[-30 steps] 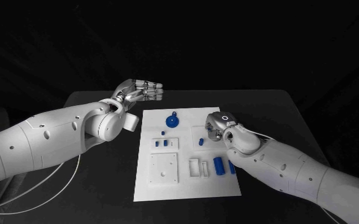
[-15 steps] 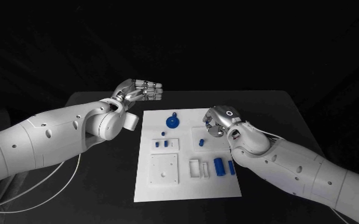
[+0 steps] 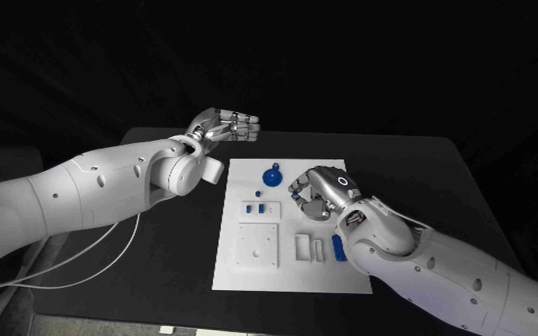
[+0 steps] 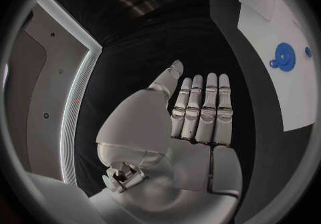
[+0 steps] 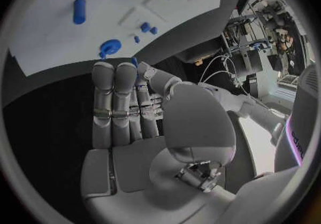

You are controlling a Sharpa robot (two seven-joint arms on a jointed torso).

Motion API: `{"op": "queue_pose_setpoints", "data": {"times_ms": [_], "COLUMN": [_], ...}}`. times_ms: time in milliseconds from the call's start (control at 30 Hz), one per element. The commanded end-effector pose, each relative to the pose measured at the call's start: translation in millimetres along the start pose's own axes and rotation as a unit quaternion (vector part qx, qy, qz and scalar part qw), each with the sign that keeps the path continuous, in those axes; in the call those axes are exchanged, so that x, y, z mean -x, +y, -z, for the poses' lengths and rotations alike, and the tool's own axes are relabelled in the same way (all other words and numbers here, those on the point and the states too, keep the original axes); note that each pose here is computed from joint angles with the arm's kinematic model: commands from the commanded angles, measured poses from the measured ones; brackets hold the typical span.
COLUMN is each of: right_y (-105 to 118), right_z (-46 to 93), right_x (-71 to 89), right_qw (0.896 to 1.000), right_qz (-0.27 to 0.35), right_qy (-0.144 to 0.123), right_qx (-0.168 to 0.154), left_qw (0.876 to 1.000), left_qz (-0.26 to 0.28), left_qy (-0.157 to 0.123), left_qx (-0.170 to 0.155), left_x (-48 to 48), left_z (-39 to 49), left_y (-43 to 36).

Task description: Assemble the parts on the task board

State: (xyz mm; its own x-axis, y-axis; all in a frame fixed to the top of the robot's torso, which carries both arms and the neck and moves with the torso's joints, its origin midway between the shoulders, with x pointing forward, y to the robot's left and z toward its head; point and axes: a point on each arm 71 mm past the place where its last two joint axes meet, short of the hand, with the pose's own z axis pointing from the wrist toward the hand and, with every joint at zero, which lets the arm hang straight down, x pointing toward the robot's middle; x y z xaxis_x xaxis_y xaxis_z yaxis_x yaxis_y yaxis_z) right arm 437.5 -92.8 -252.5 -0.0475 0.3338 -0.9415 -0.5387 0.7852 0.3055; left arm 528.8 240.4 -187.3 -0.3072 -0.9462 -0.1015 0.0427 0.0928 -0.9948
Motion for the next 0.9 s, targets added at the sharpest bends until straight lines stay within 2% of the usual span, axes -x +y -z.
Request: {"op": "queue_pose_setpoints", "data": {"times_ms": [33, 400, 667, 900], "right_y": [13, 36, 45, 44], "right_z": [4.4, 19.2, 19.1, 16.9], "right_x": [-9.5, -57.7, -78.4, -87.0], "right_qw": [0.999, 0.997, 0.996, 0.996], "right_qz": [-0.035, -0.052, -0.051, -0.047], "right_qy": [0.002, 0.051, 0.066, 0.073], "right_qx": [0.018, 0.036, 0.041, 0.036], "left_qw": [1.0, 1.0, 1.0, 1.0], "left_qz": [-0.003, -0.005, -0.002, 0.001], "left_qy": [-0.006, -0.011, -0.012, -0.01], "left_qx": [-0.016, -0.024, -0.026, -0.026], "left_x": [-2.5, -9.4, -13.1, -15.1], "left_z": [-2.9, -14.0, -18.4, -19.8], "left_y": [-3.1, -2.0, -1.8, -1.7]}}
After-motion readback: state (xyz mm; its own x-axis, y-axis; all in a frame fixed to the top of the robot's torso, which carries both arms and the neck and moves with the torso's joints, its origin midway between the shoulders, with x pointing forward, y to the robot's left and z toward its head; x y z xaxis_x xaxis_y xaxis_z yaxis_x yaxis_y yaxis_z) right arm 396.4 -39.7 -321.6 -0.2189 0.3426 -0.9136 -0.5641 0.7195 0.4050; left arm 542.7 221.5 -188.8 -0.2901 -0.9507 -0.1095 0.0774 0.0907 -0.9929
